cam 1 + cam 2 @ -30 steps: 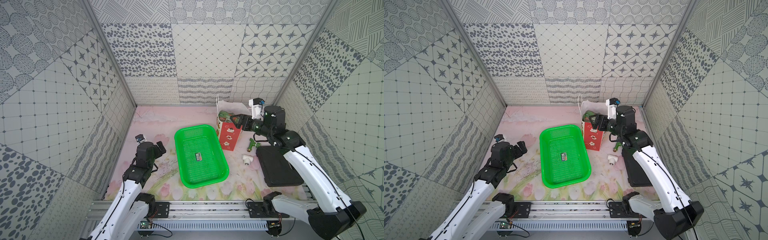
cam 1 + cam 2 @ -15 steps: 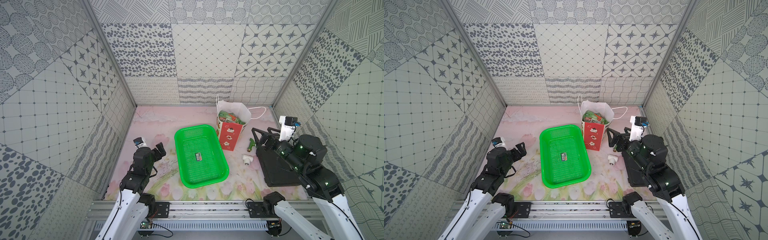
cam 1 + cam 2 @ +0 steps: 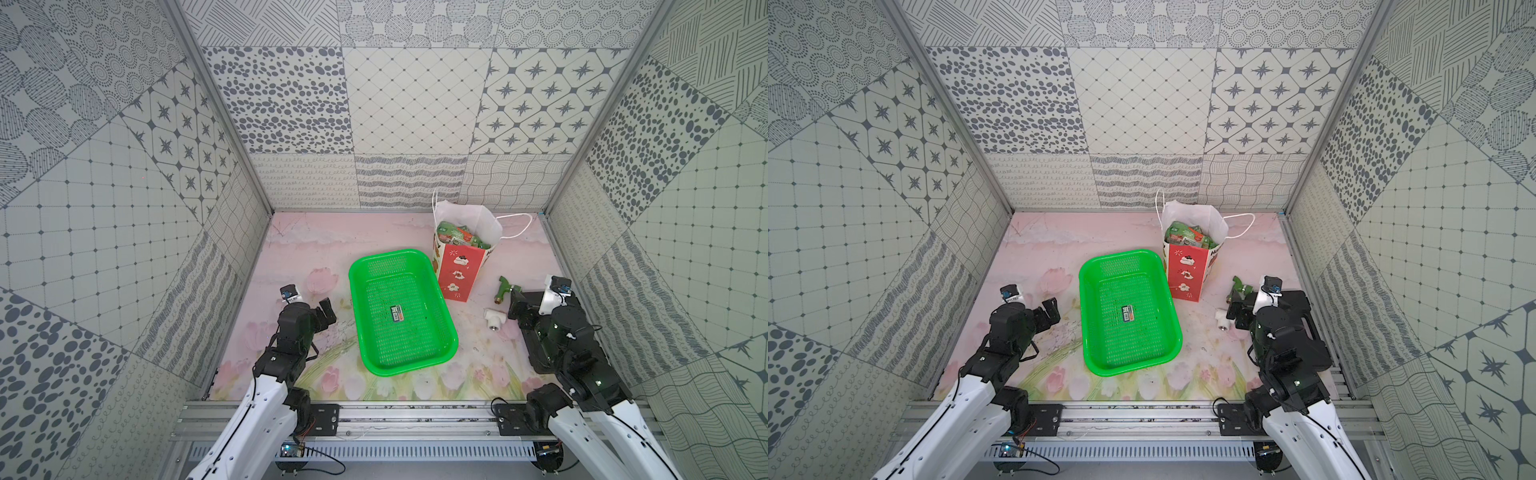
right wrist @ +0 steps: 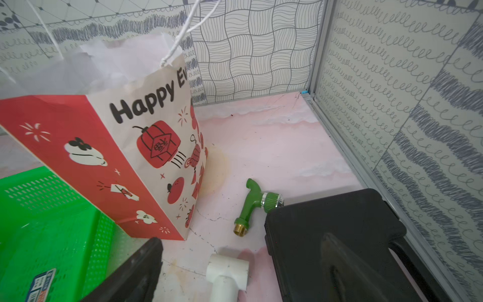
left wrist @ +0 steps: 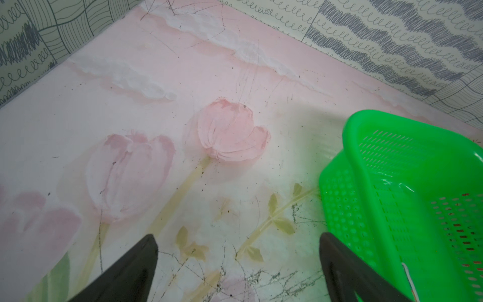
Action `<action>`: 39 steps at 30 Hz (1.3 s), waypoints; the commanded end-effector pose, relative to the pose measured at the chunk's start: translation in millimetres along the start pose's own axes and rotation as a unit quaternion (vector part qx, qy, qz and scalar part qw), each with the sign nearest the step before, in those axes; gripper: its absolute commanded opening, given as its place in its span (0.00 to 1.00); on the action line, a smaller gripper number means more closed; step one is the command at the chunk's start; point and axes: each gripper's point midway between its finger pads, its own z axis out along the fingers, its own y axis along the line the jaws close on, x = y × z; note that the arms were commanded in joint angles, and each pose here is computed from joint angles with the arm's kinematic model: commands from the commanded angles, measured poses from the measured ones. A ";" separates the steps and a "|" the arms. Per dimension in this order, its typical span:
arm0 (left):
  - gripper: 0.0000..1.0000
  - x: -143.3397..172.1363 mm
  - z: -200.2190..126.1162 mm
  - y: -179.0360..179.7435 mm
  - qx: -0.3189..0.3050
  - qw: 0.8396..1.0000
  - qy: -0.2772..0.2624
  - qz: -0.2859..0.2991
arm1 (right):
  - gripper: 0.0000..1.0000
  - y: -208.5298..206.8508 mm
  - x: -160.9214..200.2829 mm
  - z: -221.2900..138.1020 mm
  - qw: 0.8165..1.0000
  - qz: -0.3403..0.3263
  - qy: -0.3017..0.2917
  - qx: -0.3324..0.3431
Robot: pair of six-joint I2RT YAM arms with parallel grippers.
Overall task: Place the condiment packets inside the bag
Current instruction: Reset both arms
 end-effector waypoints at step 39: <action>0.99 -12.1 123.9 -40.7 0.057 0.980 -0.075 0.177 | 0.97 -1.7 55.9 161.4 0.997 -0.042 -0.064 0.022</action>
